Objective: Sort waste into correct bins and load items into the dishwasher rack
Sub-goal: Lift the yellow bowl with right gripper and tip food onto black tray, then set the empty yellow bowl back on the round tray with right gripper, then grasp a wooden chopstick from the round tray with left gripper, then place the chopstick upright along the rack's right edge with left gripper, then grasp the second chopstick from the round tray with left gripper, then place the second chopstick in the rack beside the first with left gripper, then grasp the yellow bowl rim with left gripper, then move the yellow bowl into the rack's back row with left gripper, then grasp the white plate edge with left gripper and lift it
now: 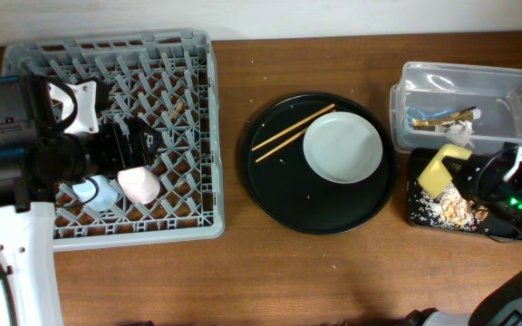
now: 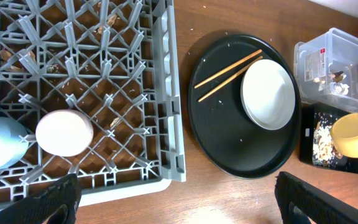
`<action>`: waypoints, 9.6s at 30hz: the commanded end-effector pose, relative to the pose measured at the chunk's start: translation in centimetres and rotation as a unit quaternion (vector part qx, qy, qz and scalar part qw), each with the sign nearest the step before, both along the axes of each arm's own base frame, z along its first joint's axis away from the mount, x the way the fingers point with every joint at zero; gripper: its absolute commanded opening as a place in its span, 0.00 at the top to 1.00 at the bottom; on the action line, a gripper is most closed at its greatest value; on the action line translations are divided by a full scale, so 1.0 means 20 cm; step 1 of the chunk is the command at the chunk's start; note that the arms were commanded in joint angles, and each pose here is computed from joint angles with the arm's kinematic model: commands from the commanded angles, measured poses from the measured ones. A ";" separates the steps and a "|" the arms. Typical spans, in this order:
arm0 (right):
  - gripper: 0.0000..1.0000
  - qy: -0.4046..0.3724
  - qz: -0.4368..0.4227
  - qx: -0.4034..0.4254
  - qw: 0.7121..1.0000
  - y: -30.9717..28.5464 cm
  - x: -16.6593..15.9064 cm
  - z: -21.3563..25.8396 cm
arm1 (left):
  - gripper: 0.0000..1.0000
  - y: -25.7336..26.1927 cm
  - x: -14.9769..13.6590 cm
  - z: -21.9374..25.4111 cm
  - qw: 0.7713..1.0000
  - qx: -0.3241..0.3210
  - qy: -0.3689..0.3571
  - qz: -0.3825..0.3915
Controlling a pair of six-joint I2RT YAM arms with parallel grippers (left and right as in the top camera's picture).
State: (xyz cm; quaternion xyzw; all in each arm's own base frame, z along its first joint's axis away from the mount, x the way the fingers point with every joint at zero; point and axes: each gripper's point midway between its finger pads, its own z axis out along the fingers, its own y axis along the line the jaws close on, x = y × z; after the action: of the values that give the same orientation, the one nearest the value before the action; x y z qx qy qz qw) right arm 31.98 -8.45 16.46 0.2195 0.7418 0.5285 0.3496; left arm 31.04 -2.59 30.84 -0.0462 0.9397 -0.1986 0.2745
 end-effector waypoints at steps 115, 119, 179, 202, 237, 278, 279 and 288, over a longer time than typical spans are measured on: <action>0.10 0.258 0.132 -0.371 0.882 0.81 -0.09 0.00 | 1.00 -0.51 0.68 -0.65 0.982 0.163 0.031 -0.086; 0.10 0.258 0.132 -0.371 0.882 0.81 -0.09 0.00 | 1.00 -0.36 0.72 -0.68 0.983 0.178 0.048 -0.018; 0.09 0.257 0.132 -0.371 0.882 0.81 -0.09 0.00 | 1.00 -0.84 0.61 -0.69 0.964 0.210 0.080 -0.140; 0.08 0.258 0.132 -0.371 0.882 0.81 -0.09 0.00 | 0.74 -0.43 0.55 -0.94 0.967 0.173 0.186 -0.005; 0.20 0.296 0.099 -0.431 0.847 0.67 -0.12 -0.09 | 0.27 -1.02 0.41 -0.72 0.968 0.091 0.092 -0.217; 0.06 0.381 -0.026 -0.366 0.848 0.27 -0.15 -0.13 | 1.00 0.84 0.64 -0.82 0.721 0.611 0.159 0.287; 0.06 0.381 -0.026 -0.366 0.848 0.27 -0.15 -0.13 | 0.99 0.81 0.64 -0.81 0.720 0.615 0.159 0.279; 0.06 0.384 -0.025 -0.366 0.848 0.27 -0.16 -0.13 | 0.30 0.45 0.54 -0.78 0.735 0.632 0.187 0.163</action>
State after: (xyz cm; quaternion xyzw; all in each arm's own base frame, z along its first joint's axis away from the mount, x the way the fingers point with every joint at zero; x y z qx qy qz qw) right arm 28.94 -3.05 13.98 0.2824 0.9496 0.0820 0.1086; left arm 42.43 8.74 15.29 -0.0571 0.8390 0.5338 0.0889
